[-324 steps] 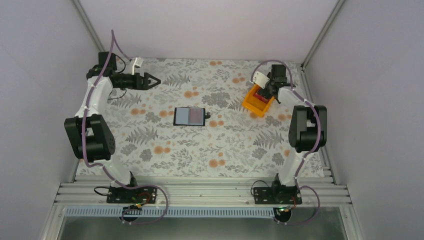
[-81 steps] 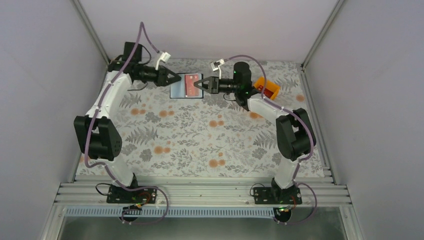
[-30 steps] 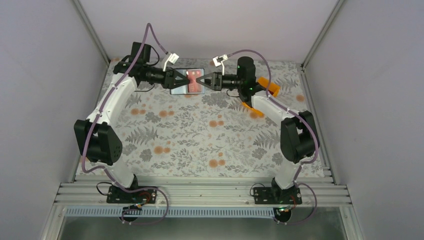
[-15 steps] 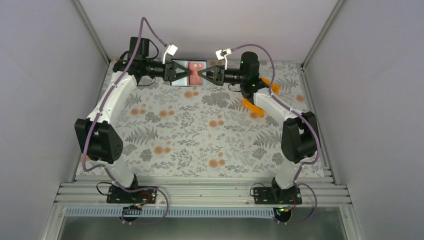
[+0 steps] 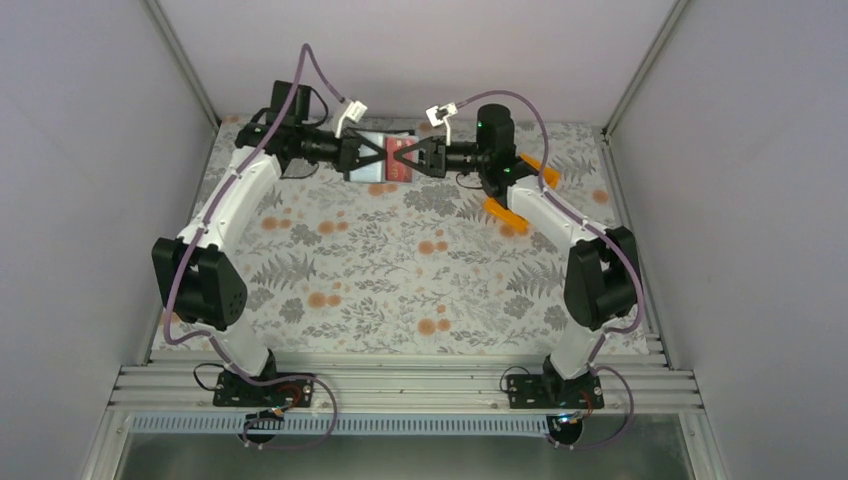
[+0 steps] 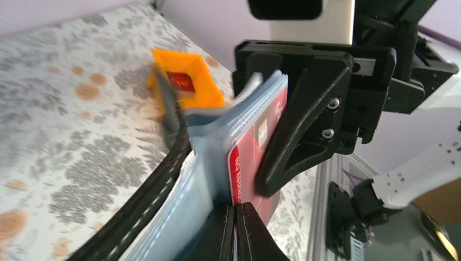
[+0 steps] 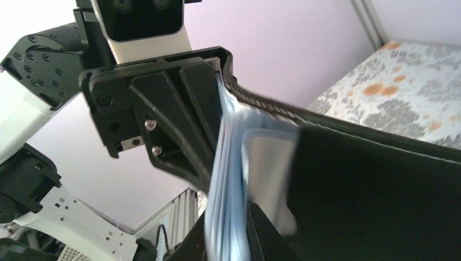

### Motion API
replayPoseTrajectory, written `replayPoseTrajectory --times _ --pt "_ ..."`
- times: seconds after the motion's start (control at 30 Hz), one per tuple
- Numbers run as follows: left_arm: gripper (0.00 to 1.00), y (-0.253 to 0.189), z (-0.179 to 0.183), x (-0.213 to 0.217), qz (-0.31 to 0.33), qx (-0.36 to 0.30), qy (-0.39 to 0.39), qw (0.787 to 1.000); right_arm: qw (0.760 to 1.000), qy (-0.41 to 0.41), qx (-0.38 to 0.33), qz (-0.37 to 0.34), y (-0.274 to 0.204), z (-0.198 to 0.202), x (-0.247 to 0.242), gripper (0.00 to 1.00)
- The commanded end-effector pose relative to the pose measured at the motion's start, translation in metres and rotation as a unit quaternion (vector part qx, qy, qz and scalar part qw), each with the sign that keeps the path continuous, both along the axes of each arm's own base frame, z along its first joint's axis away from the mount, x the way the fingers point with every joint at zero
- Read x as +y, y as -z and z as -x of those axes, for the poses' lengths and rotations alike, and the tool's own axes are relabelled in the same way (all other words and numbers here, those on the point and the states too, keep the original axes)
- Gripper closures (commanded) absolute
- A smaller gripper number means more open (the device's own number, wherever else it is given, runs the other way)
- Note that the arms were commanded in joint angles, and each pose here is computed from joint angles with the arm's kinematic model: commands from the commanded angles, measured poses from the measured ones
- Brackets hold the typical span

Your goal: Take the credit cards out of the card holder

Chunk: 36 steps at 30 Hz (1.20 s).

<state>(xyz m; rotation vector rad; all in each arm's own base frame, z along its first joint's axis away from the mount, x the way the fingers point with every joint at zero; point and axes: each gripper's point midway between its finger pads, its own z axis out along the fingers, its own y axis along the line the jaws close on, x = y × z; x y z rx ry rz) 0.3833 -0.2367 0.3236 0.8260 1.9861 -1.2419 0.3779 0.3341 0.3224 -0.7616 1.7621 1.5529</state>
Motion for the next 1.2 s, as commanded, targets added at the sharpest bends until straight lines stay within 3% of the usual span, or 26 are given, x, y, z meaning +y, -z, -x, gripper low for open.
replayPoseTrajectory --times 0.0,0.13,0.3,0.37,0.63,0.83,1.17 --pt "0.98 0.016 0.028 -0.016 0.010 0.003 0.052 0.999 0.999 -0.036 0.020 0.013 0.020 0.025 0.017 0.87" --pt "0.98 0.057 0.014 0.004 -0.025 0.012 0.010 1.000 0.998 -0.017 0.046 0.035 0.048 0.012 0.016 0.86" --pt "0.98 0.130 -0.003 0.026 -0.045 0.086 -0.024 0.995 0.988 -0.016 0.140 0.056 0.124 -0.007 0.020 0.91" --pt "0.98 0.149 -0.007 0.032 -0.050 0.099 -0.026 0.993 0.987 -0.014 0.144 0.064 0.141 -0.011 0.020 0.91" --pt "0.98 0.210 -0.014 0.037 -0.058 0.141 -0.021 0.988 0.974 -0.019 0.205 0.099 0.212 -0.027 0.028 0.94" --pt "0.97 0.217 -0.004 0.029 -0.017 0.159 0.006 0.987 0.974 -0.008 0.208 0.086 0.217 -0.036 0.032 0.96" --pt "0.66 0.222 -0.016 0.016 0.013 0.181 0.008 0.983 0.973 -0.023 0.228 0.043 0.203 -0.031 0.037 0.96"
